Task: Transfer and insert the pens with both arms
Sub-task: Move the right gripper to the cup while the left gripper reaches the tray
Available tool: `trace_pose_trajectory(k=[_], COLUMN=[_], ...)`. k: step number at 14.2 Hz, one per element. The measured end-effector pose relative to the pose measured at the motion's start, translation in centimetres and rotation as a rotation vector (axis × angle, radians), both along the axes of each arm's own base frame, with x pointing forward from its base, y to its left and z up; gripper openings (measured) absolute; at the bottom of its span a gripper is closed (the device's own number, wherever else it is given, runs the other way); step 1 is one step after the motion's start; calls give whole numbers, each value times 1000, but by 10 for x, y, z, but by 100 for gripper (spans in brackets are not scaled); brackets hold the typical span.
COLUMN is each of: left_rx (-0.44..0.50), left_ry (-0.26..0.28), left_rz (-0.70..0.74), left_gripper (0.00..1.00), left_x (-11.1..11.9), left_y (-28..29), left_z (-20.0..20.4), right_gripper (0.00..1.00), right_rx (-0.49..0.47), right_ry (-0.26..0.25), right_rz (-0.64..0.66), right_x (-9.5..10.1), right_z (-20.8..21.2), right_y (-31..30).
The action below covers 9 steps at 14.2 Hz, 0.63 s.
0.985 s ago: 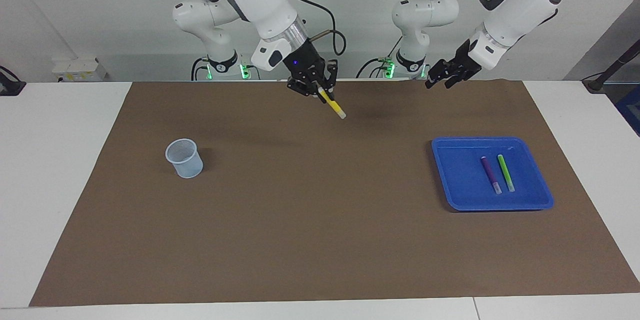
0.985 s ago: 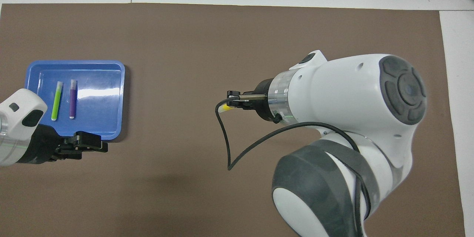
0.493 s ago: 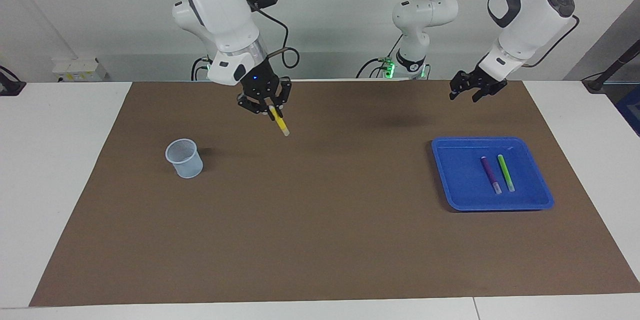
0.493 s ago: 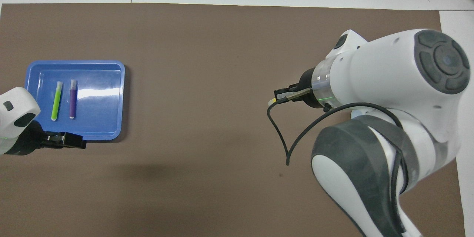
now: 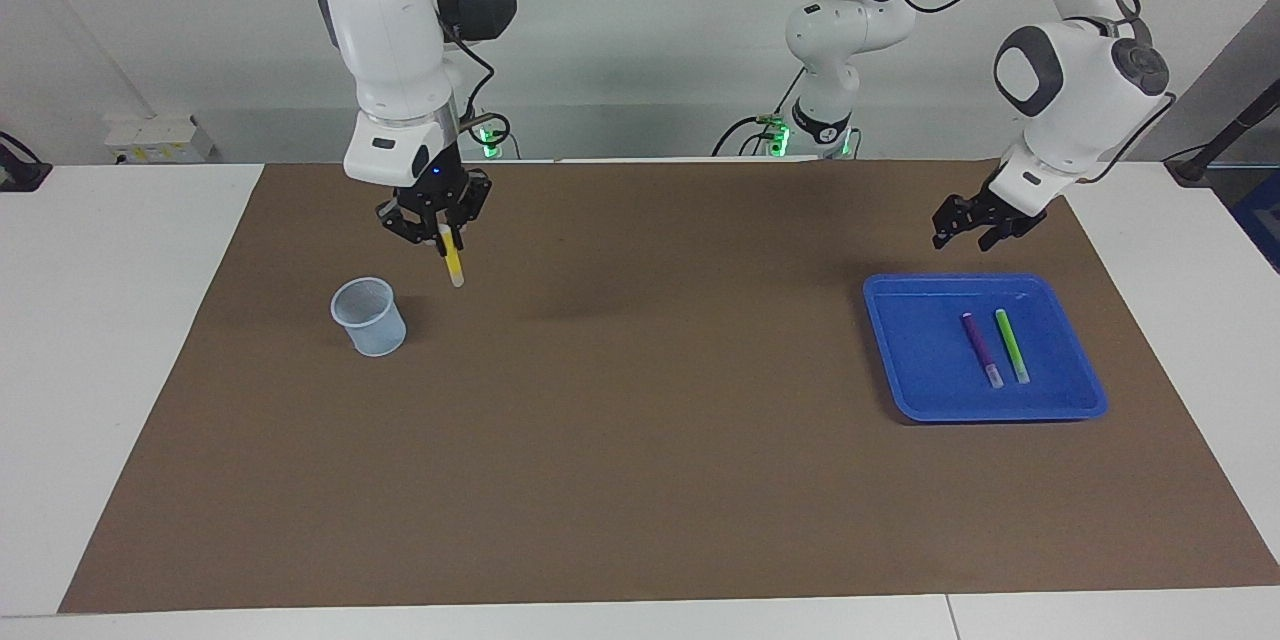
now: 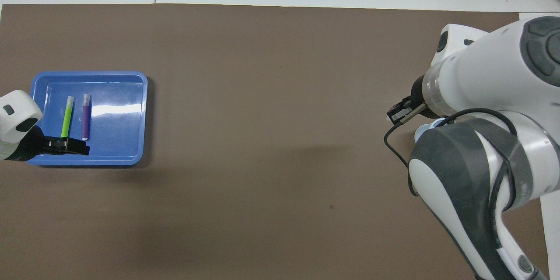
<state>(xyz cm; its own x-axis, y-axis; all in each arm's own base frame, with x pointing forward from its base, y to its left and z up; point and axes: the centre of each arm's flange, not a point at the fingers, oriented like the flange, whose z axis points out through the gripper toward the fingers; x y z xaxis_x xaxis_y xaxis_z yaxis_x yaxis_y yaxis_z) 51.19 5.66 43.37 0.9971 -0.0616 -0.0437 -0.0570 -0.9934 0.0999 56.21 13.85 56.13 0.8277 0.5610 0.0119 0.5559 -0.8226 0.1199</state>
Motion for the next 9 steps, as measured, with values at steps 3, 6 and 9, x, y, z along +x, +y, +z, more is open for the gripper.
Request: trace_pose_trajectory(k=[3, 6, 9], left_rx=[6, 11, 16], left_ry=[-38, -67, -90], left_rz=[16, 27, 42], left_gripper=[80, 80, 80], left_x=[13, 24, 35], left_y=[8, 13, 22], left_z=[-18, -37, -62], right_gripper=[18, 18, 18], right_rx=[-45, -49, -48], right_ry=[10, 1, -11], right_rz=[79, 104, 113], right_x=[9, 15, 5], right_z=[-5, -25, -54], right_y=[-46, -98, -102])
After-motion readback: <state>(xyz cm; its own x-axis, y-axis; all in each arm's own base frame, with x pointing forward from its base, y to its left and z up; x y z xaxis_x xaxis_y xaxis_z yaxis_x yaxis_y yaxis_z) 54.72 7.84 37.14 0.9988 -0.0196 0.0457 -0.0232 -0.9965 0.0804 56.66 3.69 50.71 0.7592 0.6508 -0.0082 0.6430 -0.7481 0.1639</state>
